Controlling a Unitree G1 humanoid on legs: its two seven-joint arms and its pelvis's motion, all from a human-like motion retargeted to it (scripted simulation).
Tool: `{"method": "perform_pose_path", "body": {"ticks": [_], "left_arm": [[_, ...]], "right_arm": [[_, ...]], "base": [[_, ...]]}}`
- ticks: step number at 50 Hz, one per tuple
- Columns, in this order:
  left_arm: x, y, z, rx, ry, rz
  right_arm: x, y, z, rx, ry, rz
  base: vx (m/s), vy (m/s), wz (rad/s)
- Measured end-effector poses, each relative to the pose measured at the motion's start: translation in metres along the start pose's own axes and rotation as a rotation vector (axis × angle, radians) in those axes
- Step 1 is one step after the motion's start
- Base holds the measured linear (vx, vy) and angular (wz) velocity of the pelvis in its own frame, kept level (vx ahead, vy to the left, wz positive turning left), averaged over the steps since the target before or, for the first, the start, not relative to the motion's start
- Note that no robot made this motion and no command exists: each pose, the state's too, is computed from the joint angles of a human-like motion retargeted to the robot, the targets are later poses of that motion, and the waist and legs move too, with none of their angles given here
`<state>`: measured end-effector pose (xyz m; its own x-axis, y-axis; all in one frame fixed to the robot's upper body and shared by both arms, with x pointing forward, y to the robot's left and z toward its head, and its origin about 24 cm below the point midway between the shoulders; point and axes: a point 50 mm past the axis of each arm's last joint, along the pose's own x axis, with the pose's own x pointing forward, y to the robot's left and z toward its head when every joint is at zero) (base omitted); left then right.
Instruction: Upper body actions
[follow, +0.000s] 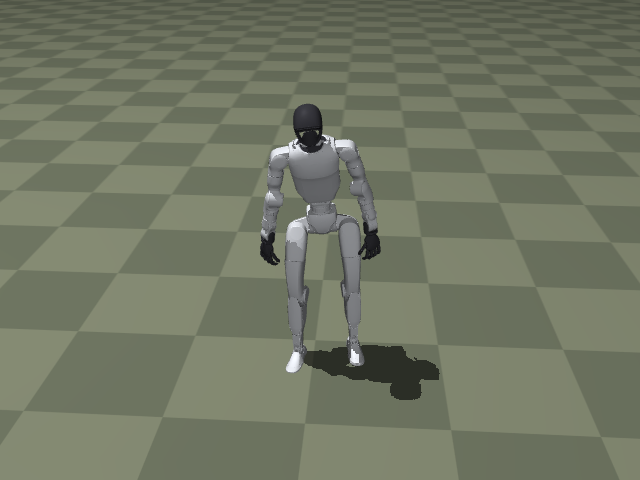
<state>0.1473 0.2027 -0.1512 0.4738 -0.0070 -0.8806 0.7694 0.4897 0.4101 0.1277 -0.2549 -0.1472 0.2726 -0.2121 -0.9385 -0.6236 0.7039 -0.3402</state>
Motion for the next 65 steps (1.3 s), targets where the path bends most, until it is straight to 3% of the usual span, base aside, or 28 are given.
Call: {"method": "perform_pose_path", "body": {"ticks": [7, 13, 21, 27, 34, 42, 47, 55, 65], "left_arm": [[-0.007, 0.096, 0.042, 0.024, -0.245, 0.322], [-0.049, 0.173, 0.104, 0.078, -0.563, 0.635], [-0.124, 0.219, 0.198, 0.196, -0.976, 0.711], [-0.164, 0.215, 0.240, 0.258, -1.155, 0.527], [-0.167, 0.157, 0.261, 0.473, -1.132, 0.160], [-0.185, 0.119, 0.275, 0.499, -1.222, 0.124], [-0.191, 0.105, 0.277, 0.526, -1.237, 0.109], [-0.189, 0.105, 0.277, 0.505, -1.207, 0.185], [-0.179, 0.115, 0.278, 0.465, -1.157, 0.197]], "right_arm": [[-0.024, -0.098, 0.089, -0.175, -0.268, -0.350], [-0.075, -0.165, 0.163, -0.313, -0.465, -0.660], [-0.134, -0.209, 0.218, -0.349, -0.573, -0.942], [-0.139, -0.210, 0.222, -0.379, -0.480, -1.104], [-0.114, -0.192, 0.186, -0.450, -0.353, -1.299], [-0.098, -0.161, 0.159, -0.547, -0.427, -1.544], [-0.088, -0.140, 0.146, -0.613, -0.465, -1.566], [-0.094, -0.125, 0.146, -0.607, -0.664, -1.722], [-0.099, -0.120, 0.162, -0.629, -0.817, -1.706]], "base": [[-0.48, -0.06, 0.11], [-0.40, -0.02, 0.20], [-0.21, -0.05, 0.76], [-0.03, -0.03, 0.23], [0.10, 0.05, -0.42], [0.15, 0.09, -0.21], [0.08, 0.07, 0.26], [0.07, 0.04, -0.10], [0.05, 0.01, -0.12]]}}
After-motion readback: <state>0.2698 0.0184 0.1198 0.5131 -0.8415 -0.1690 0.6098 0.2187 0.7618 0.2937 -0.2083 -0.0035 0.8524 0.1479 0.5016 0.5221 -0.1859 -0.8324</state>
